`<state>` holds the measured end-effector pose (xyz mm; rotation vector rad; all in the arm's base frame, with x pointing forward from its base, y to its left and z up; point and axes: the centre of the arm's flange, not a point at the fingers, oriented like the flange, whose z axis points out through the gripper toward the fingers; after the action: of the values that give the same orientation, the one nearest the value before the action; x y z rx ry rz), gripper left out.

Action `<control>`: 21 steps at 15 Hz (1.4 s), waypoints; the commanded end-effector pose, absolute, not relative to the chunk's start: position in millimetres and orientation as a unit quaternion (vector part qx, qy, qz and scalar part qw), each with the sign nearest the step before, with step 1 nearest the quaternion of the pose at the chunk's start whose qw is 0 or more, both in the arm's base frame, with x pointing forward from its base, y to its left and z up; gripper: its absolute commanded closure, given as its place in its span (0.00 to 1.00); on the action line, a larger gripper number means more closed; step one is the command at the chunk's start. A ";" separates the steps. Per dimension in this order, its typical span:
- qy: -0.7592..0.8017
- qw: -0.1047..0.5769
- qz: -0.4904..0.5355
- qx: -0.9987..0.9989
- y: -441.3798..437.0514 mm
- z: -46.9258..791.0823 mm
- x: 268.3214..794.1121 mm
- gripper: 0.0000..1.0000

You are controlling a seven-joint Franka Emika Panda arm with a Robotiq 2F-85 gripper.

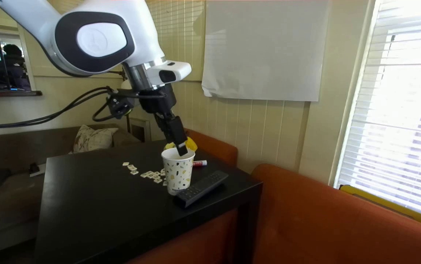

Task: Put the small blocks inside the cup

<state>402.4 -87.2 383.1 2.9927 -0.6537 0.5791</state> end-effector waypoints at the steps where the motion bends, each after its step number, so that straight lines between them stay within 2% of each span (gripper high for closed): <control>1: -0.207 -0.009 0.201 0.957 -76.9 408.2 391.6 0.00; 4: -0.164 -0.053 0.179 0.969 -57.0 430.7 375.3 0.00; 6: -0.107 -0.059 0.148 0.981 -29.2 438.0 365.1 0.00; 14: 0.116 -0.019 0.088 0.989 79.3 420.4 371.3 0.00; 19: 0.233 0.032 0.043 0.971 92.7 376.8 395.5 0.00; 20: 0.193 0.011 0.056 0.980 90.7 389.2 370.4 0.00; 21: 0.207 0.018 0.047 0.977 91.3 382.1 374.8 0.00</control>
<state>375.1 91.3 381.8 3.0348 0.6451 0.1438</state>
